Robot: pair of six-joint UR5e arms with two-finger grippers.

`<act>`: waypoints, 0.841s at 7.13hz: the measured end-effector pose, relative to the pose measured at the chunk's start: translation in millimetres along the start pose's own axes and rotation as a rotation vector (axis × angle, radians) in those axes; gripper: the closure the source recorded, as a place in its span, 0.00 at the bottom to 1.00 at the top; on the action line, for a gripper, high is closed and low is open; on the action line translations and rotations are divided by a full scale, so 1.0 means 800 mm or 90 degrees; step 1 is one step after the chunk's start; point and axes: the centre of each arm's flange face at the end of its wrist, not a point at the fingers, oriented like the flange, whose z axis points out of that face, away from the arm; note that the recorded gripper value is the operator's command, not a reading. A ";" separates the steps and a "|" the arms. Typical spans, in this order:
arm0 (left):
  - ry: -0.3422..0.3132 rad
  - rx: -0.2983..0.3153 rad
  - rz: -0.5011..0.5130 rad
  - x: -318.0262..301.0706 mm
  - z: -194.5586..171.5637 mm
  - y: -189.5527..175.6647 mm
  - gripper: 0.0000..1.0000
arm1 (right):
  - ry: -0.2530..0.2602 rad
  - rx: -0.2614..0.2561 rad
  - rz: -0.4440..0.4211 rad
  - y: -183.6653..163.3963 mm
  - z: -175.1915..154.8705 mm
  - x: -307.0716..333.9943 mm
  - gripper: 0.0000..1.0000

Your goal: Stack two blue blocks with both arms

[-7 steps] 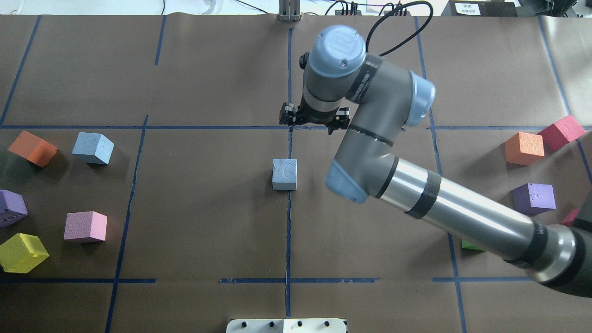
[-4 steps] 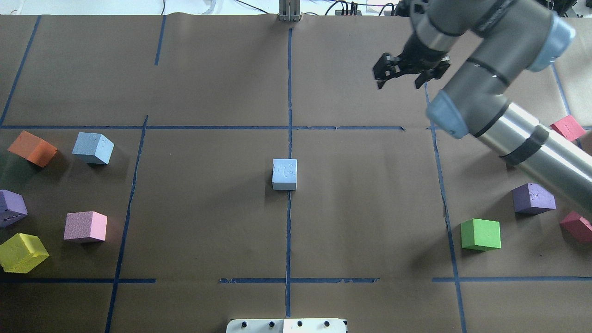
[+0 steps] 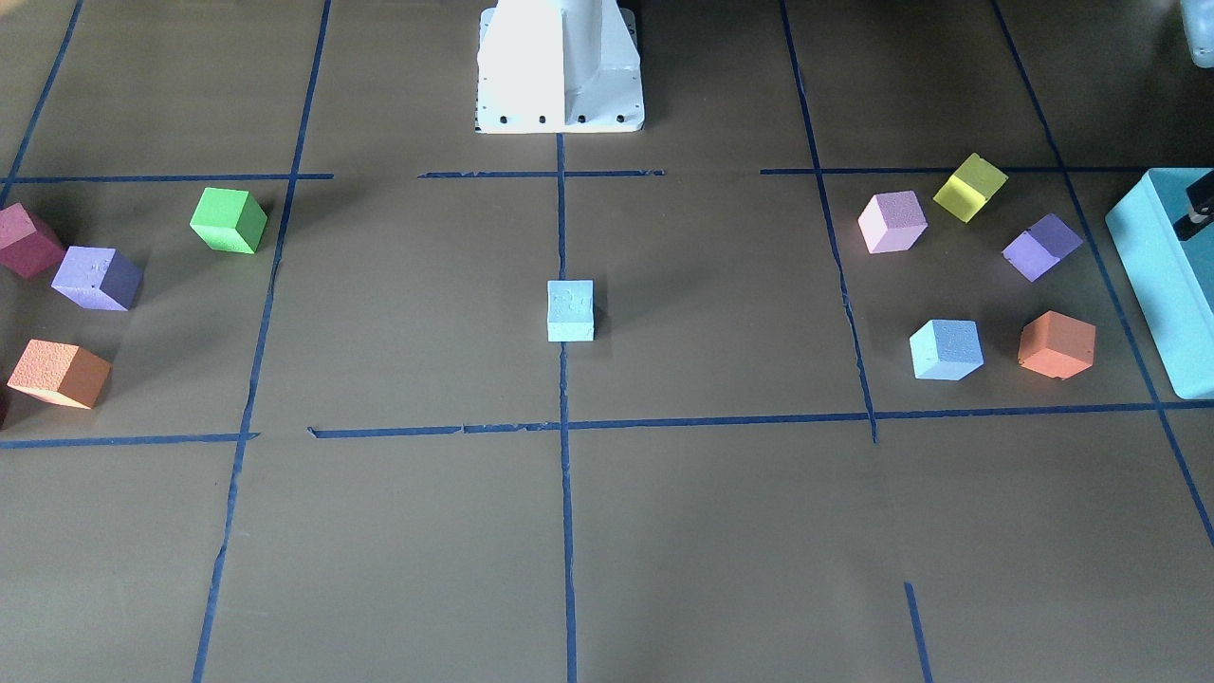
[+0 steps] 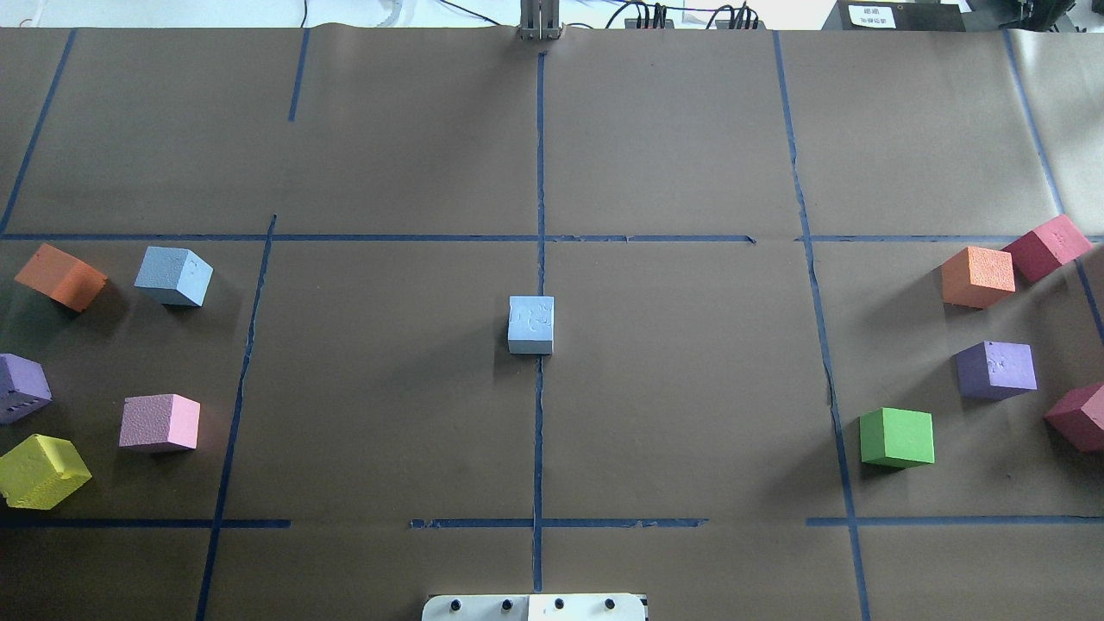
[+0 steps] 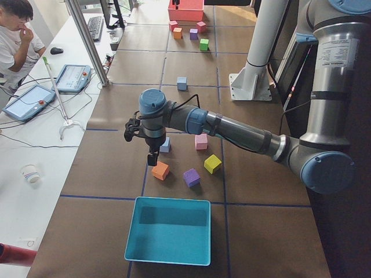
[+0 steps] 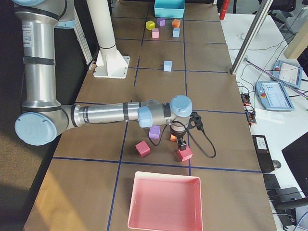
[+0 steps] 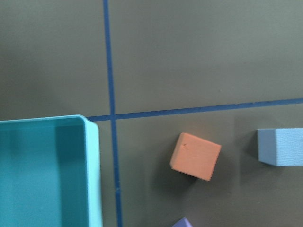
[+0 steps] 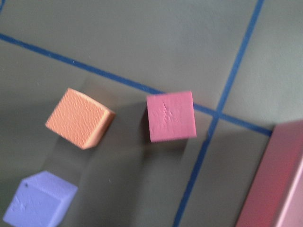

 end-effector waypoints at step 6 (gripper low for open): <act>-0.011 0.037 -0.082 0.149 0.194 -0.005 0.00 | 0.021 -0.005 0.030 0.079 -0.013 -0.002 0.00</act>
